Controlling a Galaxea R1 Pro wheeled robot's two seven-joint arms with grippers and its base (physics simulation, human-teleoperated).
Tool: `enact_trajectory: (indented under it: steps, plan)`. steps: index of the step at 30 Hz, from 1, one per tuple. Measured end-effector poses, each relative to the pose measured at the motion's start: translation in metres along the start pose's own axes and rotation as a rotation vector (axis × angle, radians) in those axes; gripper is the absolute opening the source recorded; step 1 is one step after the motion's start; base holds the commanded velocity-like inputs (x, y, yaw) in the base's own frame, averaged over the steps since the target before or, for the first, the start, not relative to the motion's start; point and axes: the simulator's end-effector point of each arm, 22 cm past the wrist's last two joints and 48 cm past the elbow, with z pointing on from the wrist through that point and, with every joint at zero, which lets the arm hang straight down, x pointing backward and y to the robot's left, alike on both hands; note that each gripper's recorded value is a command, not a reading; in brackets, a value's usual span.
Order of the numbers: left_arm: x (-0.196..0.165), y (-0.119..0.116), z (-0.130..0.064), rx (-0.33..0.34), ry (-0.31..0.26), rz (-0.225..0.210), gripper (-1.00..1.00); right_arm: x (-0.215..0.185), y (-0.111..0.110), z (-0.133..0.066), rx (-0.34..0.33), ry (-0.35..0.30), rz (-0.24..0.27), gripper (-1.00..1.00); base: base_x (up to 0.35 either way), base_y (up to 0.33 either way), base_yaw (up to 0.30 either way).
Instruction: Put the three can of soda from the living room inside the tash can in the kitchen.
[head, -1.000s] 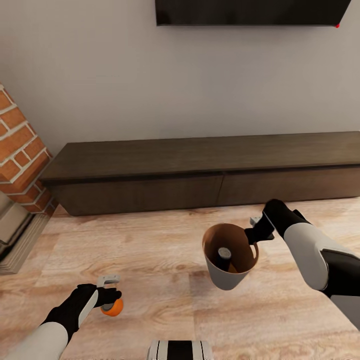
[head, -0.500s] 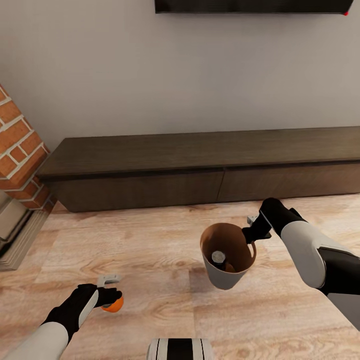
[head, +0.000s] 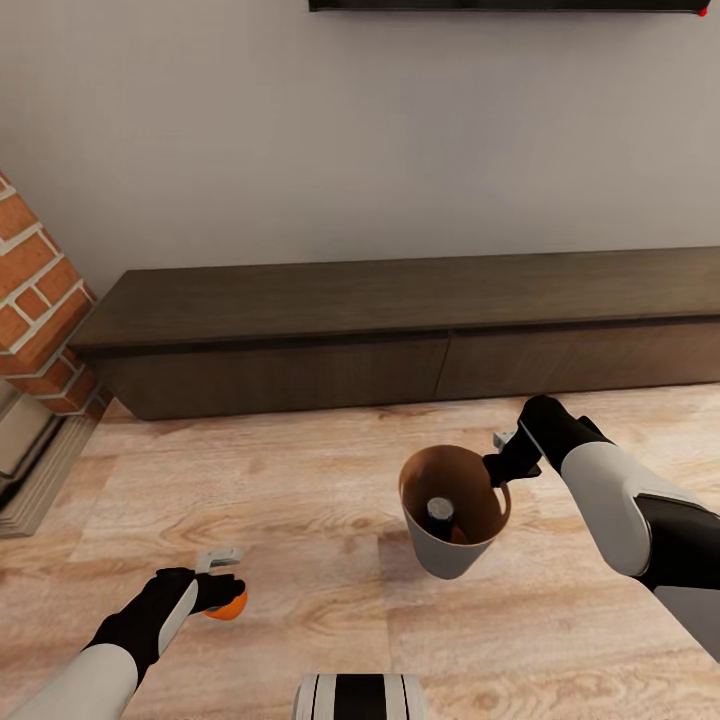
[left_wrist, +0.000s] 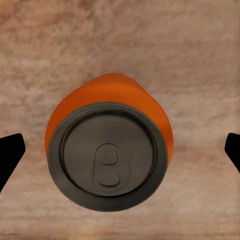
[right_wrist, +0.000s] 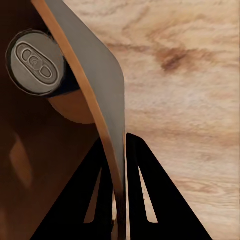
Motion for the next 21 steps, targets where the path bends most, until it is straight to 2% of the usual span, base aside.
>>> enact_trajectory:
  steps: [11, 17, 21]
  plan:
    - [0.0, 0.0, 0.0, 0.001, -0.002, 0.0, 1.0, 0.001, 0.0, 0.0, 0.007, 0.004, -0.007, -1.0, 0.0, 0.0, 0.0]
    - [0.01, 0.001, 0.009, -0.002, 0.022, 0.0, 1.0, 0.005, -0.002, 0.016, 0.008, 0.031, -0.009, -1.0, 0.0, 0.0, 0.0]
    - [0.01, 0.0, 0.009, -0.001, 0.022, 0.0, 1.0, 0.004, -0.002, 0.016, 0.007, 0.03, -0.008, -1.0, 0.0, 0.0, 0.0]
